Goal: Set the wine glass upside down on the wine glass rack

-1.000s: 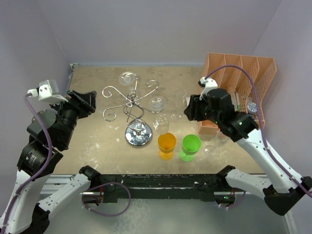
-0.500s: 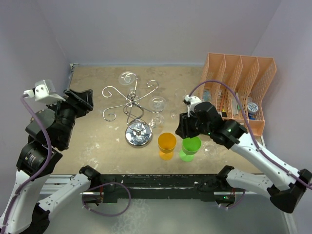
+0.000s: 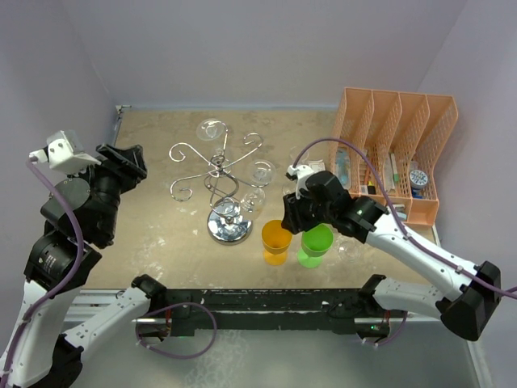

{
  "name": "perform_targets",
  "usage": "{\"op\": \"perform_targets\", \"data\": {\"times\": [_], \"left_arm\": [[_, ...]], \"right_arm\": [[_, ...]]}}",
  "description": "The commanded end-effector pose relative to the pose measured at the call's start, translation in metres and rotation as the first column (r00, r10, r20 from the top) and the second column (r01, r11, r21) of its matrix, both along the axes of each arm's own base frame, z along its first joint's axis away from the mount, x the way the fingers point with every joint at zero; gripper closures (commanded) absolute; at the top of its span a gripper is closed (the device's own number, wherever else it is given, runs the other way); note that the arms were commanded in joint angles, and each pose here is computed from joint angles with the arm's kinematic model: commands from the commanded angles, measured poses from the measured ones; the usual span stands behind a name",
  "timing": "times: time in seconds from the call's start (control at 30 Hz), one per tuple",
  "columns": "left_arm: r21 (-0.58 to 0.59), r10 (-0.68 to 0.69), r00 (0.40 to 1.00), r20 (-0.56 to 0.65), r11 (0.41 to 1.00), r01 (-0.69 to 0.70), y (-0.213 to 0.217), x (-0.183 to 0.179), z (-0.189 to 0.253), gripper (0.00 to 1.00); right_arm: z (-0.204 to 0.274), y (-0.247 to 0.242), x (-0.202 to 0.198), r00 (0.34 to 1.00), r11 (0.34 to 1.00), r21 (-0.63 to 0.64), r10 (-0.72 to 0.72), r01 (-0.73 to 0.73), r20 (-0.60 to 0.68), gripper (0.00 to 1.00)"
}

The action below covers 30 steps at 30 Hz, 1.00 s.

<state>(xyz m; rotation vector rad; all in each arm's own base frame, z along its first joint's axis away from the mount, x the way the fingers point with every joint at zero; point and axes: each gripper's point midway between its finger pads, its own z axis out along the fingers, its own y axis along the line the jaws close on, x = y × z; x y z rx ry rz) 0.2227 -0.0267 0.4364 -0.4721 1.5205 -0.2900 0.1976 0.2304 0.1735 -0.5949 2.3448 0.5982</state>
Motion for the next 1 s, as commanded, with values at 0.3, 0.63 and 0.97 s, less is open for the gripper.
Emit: {"op": "perform_targets", "data": {"times": [0.3, 0.63, 0.97], "left_arm": [[-0.016, 0.079, 0.997, 0.007, 0.997, -0.079, 0.015, -0.002, 0.006, 0.44], [-0.029, 0.085, 0.996, 0.019, 0.996, -0.085, 0.02, -0.009, 0.012, 0.44], [-0.035, 0.069, 0.997, 0.024, 0.997, -0.068, 0.017, -0.01, 0.013, 0.44]], "right_arm": [[-0.013, 0.007, 0.019, 0.999, 0.999, -0.026, -0.03, 0.03, 0.031, 0.64], [0.0, -0.005, 0.032, 0.987, 0.989, -0.044, -0.137, 0.141, 0.083, 0.7], [0.013, -0.028, 0.056, 0.928, 0.938, -0.052, -0.331, 0.344, 0.169, 0.75]]}}
